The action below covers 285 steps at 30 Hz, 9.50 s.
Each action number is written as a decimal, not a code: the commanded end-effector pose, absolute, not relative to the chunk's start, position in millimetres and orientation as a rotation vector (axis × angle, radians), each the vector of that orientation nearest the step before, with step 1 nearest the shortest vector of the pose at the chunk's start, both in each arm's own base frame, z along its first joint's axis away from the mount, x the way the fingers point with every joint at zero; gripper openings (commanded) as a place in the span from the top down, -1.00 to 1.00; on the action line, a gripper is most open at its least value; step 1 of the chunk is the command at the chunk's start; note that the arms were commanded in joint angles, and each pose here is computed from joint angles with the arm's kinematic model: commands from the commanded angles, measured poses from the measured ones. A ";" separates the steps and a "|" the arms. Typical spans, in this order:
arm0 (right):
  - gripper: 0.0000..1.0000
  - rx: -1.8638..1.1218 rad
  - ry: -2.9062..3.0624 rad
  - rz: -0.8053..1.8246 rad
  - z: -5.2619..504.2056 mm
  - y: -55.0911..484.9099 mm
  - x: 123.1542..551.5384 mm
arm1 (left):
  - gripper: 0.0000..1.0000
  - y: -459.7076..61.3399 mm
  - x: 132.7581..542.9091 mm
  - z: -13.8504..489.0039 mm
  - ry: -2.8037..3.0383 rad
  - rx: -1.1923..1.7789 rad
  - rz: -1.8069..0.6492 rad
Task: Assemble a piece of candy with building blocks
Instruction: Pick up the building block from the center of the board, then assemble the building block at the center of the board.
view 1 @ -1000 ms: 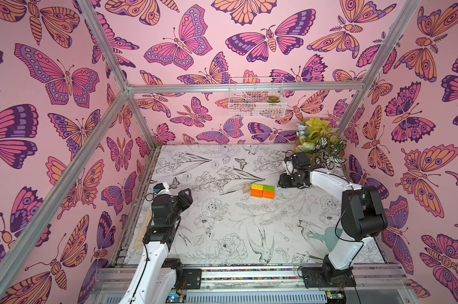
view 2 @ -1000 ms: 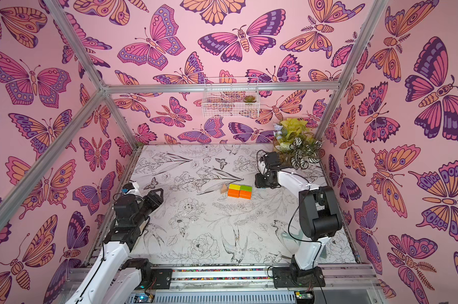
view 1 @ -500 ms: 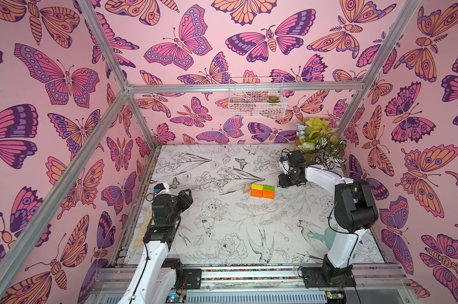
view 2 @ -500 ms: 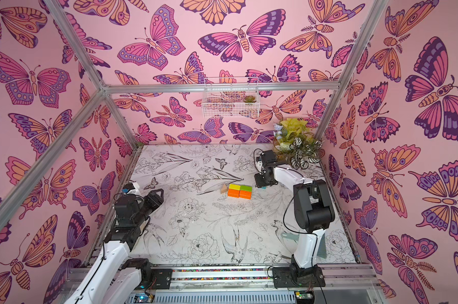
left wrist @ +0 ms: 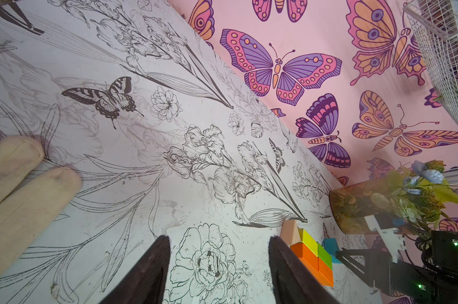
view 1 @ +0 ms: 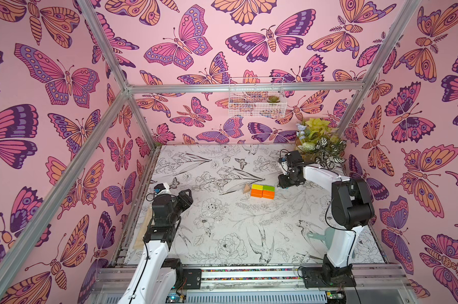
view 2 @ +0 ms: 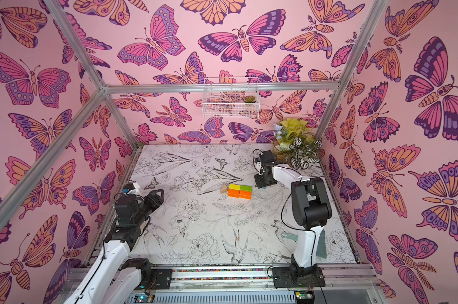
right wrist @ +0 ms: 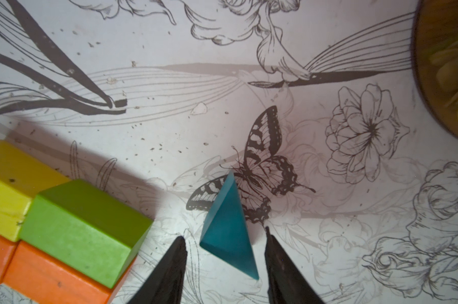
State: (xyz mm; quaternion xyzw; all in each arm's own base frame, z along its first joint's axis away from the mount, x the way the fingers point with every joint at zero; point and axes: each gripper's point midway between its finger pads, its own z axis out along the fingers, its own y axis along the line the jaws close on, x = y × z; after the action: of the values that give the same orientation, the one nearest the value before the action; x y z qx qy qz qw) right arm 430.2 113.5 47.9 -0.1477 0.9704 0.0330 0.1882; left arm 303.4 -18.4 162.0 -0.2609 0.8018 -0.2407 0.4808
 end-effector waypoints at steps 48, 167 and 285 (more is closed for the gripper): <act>0.45 -0.290 2.729 -0.022 71.3 129.6 400.7 | -0.26 -19.3 302.0 155.1 1.977 -0.653 -0.592; 1.00 0.101 2.807 0.119 37.4 123.5 373.8 | -0.27 -21.2 301.3 149.0 2.004 -0.655 -0.596; 0.43 0.188 2.684 0.151 57.8 141.2 408.2 | -0.27 -20.2 302.3 138.7 2.035 -0.673 -0.584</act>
State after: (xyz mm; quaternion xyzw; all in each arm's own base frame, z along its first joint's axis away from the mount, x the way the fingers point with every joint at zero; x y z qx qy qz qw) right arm 409.0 146.2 45.3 0.0709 0.9732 0.0705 0.2072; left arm 304.1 -19.0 144.5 -0.2739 0.8150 -0.2376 0.4520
